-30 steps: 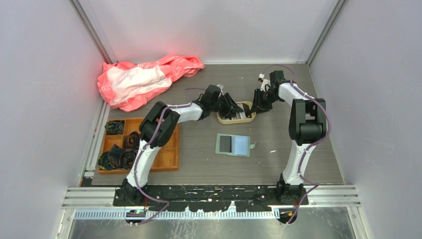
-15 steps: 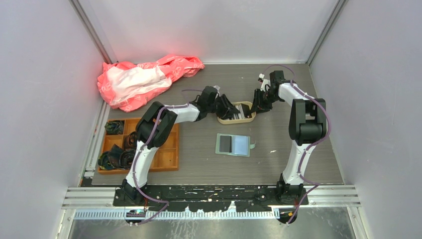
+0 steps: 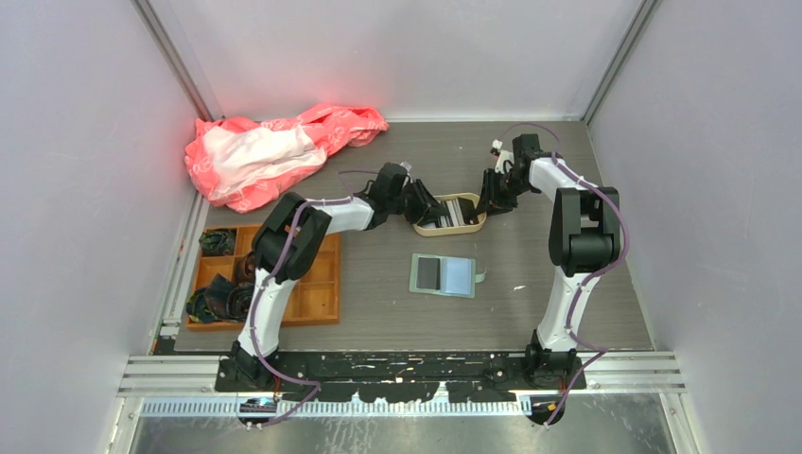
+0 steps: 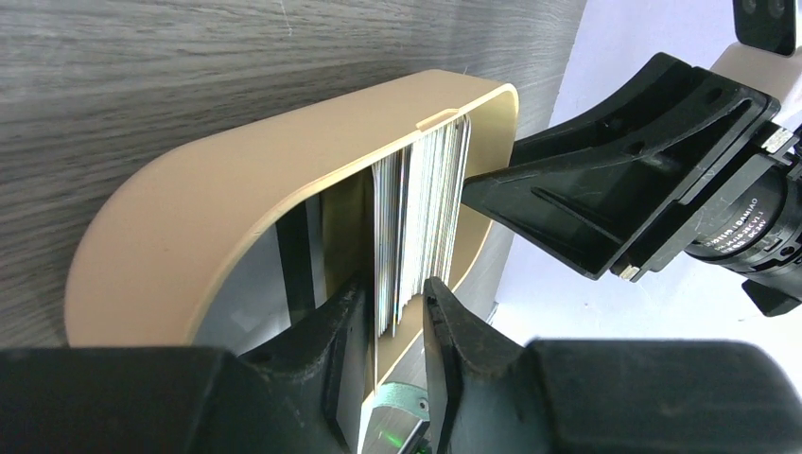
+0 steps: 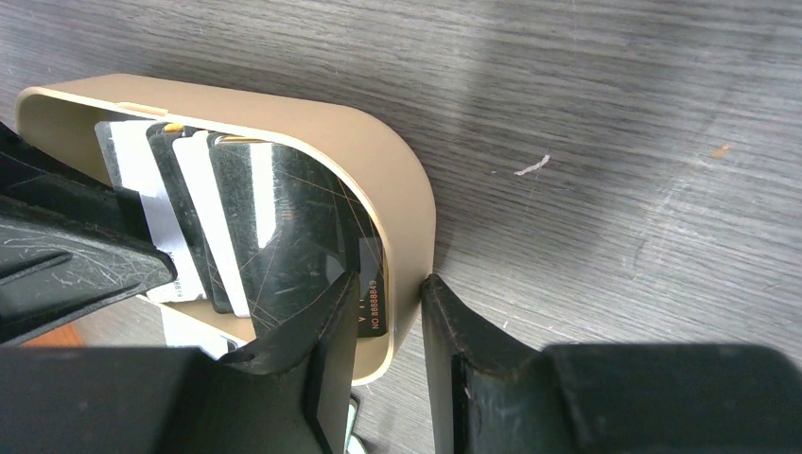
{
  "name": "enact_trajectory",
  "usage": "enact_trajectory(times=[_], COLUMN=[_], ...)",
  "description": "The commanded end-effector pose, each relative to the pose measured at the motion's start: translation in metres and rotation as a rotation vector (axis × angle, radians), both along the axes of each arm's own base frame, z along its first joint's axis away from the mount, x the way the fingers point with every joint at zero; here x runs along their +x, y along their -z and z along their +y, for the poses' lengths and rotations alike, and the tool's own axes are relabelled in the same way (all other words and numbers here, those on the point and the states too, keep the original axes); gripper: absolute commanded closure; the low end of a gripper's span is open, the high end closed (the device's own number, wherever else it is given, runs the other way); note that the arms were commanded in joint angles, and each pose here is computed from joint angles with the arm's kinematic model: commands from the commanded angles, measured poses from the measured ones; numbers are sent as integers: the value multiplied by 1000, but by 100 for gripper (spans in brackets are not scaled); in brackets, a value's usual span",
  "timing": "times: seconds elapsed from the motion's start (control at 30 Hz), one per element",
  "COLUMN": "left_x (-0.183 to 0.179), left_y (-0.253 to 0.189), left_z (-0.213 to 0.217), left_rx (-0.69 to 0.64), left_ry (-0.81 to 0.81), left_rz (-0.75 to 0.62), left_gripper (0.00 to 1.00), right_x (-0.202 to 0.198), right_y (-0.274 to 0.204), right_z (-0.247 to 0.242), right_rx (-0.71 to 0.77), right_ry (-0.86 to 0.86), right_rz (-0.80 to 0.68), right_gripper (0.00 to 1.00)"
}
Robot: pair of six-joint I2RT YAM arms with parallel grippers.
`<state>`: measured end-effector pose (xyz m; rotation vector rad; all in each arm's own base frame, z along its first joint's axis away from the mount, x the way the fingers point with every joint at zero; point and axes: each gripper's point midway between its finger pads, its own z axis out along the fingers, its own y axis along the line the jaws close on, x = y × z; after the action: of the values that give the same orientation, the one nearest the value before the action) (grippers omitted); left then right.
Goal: Put the credit cards into the card holder
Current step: Pick up the credit card from the storage box.
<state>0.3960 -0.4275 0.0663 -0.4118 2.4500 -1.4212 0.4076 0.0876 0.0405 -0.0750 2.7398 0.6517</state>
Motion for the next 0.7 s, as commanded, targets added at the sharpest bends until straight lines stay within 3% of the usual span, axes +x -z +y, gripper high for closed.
enact_trajectory(times=[0.0,0.4,0.67], left_x=[5,2,2], left_y=[-43,-33,-31], left_z=[3,16,21], left_rx=[-48,26,70], left_ry=[3,-8,-9], left_rz=[-74,-53,-58], left_gripper=[73,77,90], right_x=[8,7,7], right_y=[-14,-14,-14], right_z=[5,5,5], right_rx=[18,18,18], right_ry=[-16,-16,-16], right_rz=[-44,-44,-44], right_gripper=[64,64,64])
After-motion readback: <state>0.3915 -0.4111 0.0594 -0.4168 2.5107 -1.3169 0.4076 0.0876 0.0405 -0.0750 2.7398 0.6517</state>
